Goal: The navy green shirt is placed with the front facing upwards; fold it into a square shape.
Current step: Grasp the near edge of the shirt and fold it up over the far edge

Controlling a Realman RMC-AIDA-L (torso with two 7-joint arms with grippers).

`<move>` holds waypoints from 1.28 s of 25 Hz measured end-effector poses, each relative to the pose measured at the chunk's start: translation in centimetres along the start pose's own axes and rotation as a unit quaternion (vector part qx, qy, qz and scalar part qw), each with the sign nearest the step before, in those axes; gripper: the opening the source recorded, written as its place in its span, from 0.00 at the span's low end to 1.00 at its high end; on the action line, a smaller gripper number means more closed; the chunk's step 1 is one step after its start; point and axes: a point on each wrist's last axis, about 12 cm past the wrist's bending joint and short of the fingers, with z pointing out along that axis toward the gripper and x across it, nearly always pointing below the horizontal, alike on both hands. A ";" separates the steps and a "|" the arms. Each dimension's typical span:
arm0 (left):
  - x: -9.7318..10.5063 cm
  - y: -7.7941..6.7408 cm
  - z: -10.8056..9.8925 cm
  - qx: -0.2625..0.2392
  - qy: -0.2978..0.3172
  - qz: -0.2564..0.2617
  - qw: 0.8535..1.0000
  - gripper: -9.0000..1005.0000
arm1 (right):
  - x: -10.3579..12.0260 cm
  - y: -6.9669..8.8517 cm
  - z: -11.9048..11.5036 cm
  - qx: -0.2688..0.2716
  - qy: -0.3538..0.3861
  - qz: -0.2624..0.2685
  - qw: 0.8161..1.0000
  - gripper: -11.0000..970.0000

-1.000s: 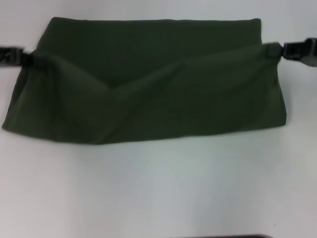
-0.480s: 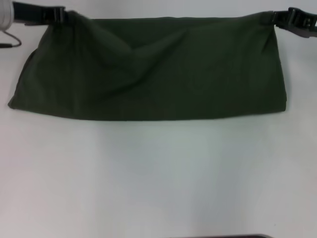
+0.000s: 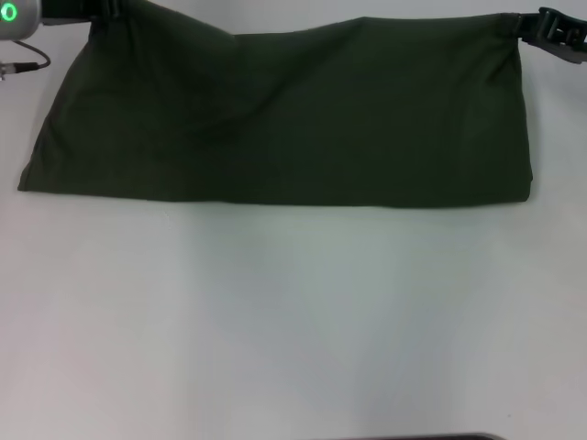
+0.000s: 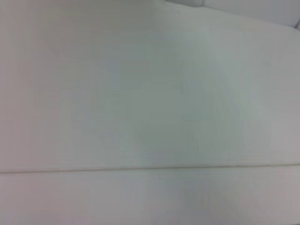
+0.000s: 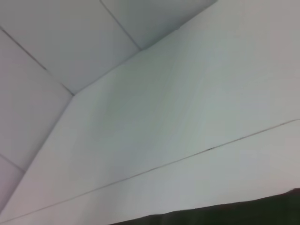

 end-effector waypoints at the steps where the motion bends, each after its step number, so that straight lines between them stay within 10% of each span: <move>1: 0.1 -0.1 0.2 -0.007 -0.005 0.002 1.000 0.06 | 0.1 -0.1 0.0 0.004 -0.001 0.001 1.000 0.06; 32: 0.9 -0.3 1.3 -0.038 -0.033 -0.027 0.998 0.13 | -0.2 0.5 3.2 0.044 -0.010 -0.019 0.999 0.06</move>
